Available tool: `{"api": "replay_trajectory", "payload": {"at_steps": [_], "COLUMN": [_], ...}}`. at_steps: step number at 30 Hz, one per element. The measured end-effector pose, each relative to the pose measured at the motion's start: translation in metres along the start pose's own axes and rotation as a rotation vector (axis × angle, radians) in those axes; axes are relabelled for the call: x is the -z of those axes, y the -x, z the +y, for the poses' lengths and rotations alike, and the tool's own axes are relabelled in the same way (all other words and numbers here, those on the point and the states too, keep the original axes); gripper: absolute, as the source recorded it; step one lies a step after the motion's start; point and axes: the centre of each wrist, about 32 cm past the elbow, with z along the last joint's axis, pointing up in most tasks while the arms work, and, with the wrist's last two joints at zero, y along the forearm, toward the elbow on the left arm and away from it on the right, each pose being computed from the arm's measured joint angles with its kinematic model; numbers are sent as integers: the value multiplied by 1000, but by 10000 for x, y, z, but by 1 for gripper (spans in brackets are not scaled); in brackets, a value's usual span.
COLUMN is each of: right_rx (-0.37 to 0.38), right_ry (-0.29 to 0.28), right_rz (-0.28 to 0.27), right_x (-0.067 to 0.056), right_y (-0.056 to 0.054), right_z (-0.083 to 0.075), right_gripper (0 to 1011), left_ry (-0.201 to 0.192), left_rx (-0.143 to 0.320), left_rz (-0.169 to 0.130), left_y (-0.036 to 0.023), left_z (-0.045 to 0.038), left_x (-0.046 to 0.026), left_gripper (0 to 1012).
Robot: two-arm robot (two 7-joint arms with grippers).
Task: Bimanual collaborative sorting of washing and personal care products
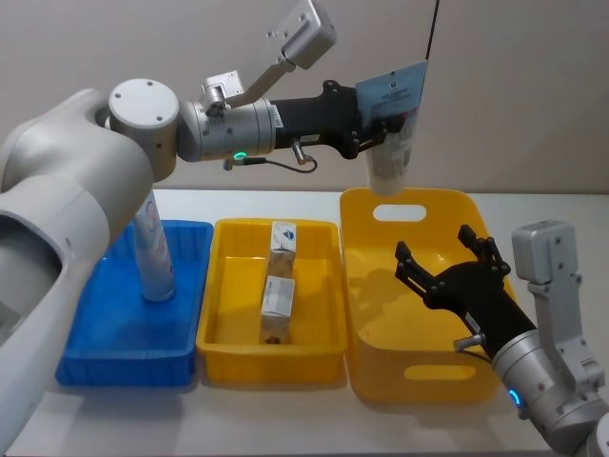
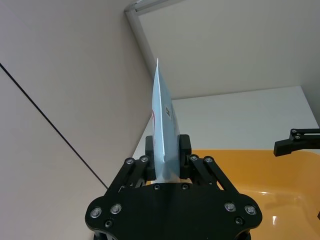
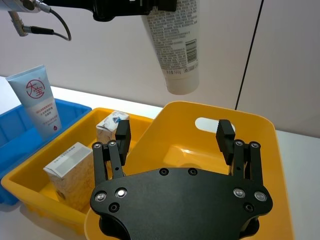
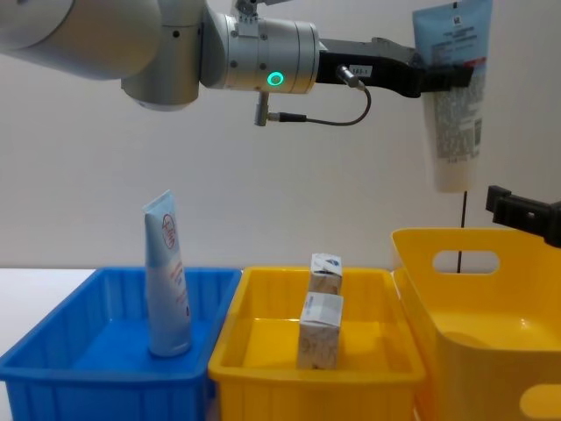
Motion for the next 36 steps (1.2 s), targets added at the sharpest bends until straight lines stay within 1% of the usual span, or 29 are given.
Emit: {"api": "replay_trajectory", "payload": {"at_steps": [2,4,5,6,8,9,12,13,14,17,21,22,23,25,26,28,31,33,34,36], "right_rx": [0,0,0,0,0,0,0,0,0,0,0,0,0,0,0,0,0,0,0,0], "right_ry": [0,0,0,0,0,0,0,0,0,0,0,0,0,0,0,0,0,0,0,0], "right_rz": [0,0,0,0,0,0,0,0,0,0,0,0,0,0,0,0,0,0,0,0], "right_x": [0,0,0,0,0,0,0,0,0,0,0,0,0,0,0,0,0,0,0,0], "right_y": [0,0,0,0,0,0,0,0,0,0,0,0,0,0,0,0,0,0,0,0], "right_z": [0,0,0,0,0,0,0,0,0,0,0,0,0,0,0,0,0,0,0,0], "right_gripper": [1002,1002,1002,1002,1002,1002,1002,1002,1002,1002,1002,1002,1002,1002,1002,1002,1002,1002,1002,1002], "left_ry": [0,0,0,0,0,0,-1,-1,-1,-1,-1,-1,-1,1,1,3,1,1,1,-2], "left_rx": [0,0,0,0,0,0,0,1,1,1,1,1,2,2,2,-10,-28,-52,-52,-76], "left_rz": [0,0,0,0,0,0,0,0,0,0,0,-1,-2,-4,-4,-5,1,4,4,8], "left_y": [0,-1,-1,-2,-1,0,-1,-2,-2,-1,-1,-2,-3,-2,-2,-4,0,20,20,44], "left_z": [1,-1,0,0,-1,-2,0,0,0,-1,-1,-1,-2,-7,-7,20,52,104,104,156], "left_x": [0,0,-1,-2,-1,0,0,-2,-2,-1,0,-2,-6,-12,-12,-11,-7,-1,-1,1], "left_gripper": [259,329,329,393,434,495,550,607,607,731,827,880,880,958,958,1001,1001,1001,1001,1001]}}
